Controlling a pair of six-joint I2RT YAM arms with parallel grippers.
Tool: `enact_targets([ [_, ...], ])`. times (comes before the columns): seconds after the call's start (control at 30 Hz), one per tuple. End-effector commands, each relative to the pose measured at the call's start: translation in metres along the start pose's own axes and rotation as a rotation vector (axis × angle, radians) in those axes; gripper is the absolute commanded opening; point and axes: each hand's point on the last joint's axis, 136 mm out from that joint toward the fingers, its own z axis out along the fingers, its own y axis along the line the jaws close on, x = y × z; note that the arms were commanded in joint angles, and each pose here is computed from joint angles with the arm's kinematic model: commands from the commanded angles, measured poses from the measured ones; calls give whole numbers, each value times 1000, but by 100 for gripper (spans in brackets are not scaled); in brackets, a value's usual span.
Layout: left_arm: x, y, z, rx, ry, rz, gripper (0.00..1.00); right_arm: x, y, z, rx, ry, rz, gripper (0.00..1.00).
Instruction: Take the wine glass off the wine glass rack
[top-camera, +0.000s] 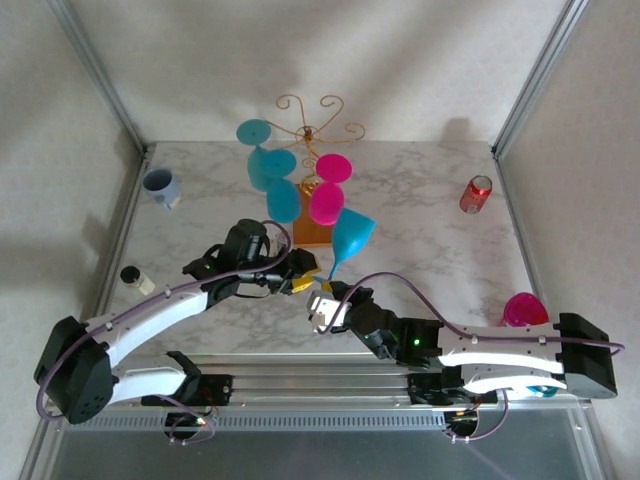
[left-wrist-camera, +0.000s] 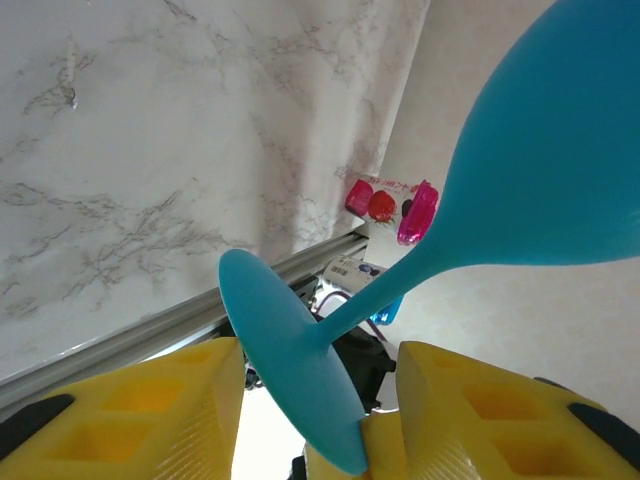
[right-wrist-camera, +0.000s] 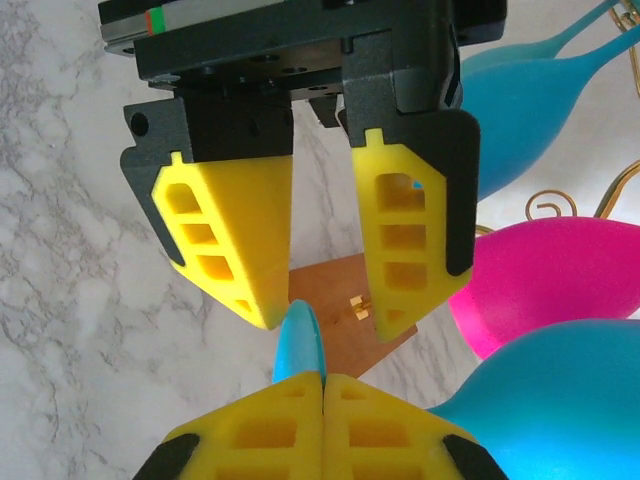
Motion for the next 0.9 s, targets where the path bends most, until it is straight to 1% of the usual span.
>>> enact_targets([
  [0.0,3,-4,5,33,18,-2,40,-10,-5,-1,30,-35,23,0],
  [0.3,3,-5,11,41,23,-5,33,-11,-7,-1,39,-38,20,0],
  [0.87,1,-4,22,31,42,-1,16,-9,-3,0,27,-27,16,0],
])
